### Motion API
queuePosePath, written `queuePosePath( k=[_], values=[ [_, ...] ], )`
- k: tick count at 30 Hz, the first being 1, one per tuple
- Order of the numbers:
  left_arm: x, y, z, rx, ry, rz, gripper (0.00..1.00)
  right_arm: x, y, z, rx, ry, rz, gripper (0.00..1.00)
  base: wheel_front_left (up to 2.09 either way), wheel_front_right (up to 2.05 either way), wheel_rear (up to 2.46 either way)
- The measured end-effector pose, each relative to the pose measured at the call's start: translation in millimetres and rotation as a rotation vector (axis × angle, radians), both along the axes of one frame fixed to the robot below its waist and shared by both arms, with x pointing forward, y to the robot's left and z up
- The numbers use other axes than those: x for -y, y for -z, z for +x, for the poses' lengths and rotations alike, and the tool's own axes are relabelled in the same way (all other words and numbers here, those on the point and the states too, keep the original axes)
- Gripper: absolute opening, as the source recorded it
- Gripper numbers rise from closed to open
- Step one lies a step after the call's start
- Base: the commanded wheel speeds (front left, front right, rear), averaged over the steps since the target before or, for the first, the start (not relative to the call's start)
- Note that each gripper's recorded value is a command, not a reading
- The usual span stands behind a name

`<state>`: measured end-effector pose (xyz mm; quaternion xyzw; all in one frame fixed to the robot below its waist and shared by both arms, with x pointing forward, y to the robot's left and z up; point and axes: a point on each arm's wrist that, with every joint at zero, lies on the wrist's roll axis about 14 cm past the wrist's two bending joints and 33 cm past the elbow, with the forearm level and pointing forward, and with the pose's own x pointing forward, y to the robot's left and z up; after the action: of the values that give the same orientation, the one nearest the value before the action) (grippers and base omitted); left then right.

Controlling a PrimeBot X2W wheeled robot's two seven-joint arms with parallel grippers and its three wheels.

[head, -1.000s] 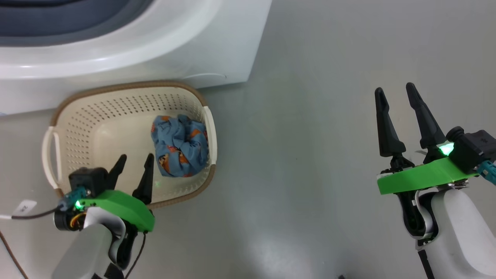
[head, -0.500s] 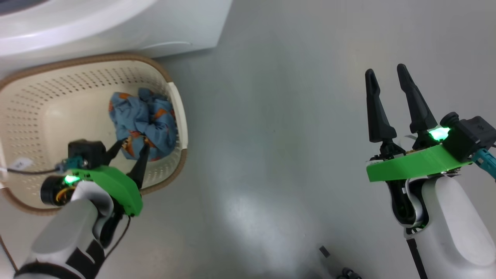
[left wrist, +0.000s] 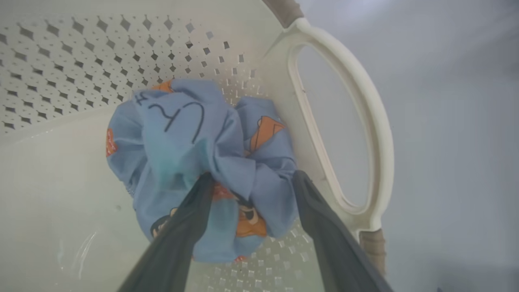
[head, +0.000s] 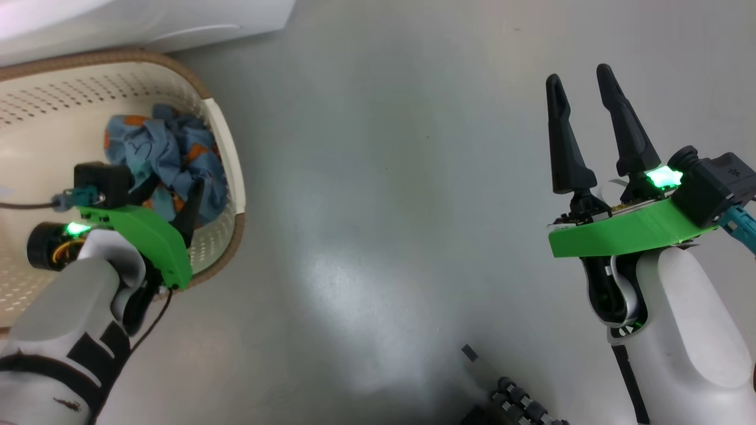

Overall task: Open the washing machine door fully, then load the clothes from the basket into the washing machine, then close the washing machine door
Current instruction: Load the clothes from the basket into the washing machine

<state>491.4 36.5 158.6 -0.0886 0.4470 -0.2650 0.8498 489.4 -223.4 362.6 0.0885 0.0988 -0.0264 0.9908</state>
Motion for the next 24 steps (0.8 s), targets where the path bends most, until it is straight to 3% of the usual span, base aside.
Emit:
queuePosePath(
  k=[16, 17, 18, 19, 21, 24],
  values=[
    [14, 31, 4, -0.043, 0.113, 0.042, 1.0, 4, 14, -1, -0.032, 0.008, -0.004, 1.0, 0.0, 0.0, 0.0],
    [15, 32, 5, -0.045, 0.115, 0.044, 0.88, 5, 15, -1, -0.033, 0.009, -0.004, 1.0, 0.0, 0.0, 0.0],
    [15, 33, 4, -0.046, 0.12, 0.047, 0.5, 5, 15, -2, -0.034, 0.01, -0.005, 1.0, 0.0, 0.0, 0.0],
    [15, 34, 5, -0.046, 0.125, 0.051, 0.5, 5, 15, -2, -0.034, 0.011, -0.006, 1.0, 0.0, 0.0, 0.0],
    [15, 34, 5, -0.044, 0.131, 0.054, 0.0, 5, 15, -2, -0.034, 0.011, -0.007, 1.0, 0.0, 0.0, 0.0],
    [15, 34, 5, -0.051, 0.123, 0.053, 0.0, 5, 14, -2, -0.031, 0.011, -0.006, 1.0, 0.0, 0.0, 0.0]
  ],
)
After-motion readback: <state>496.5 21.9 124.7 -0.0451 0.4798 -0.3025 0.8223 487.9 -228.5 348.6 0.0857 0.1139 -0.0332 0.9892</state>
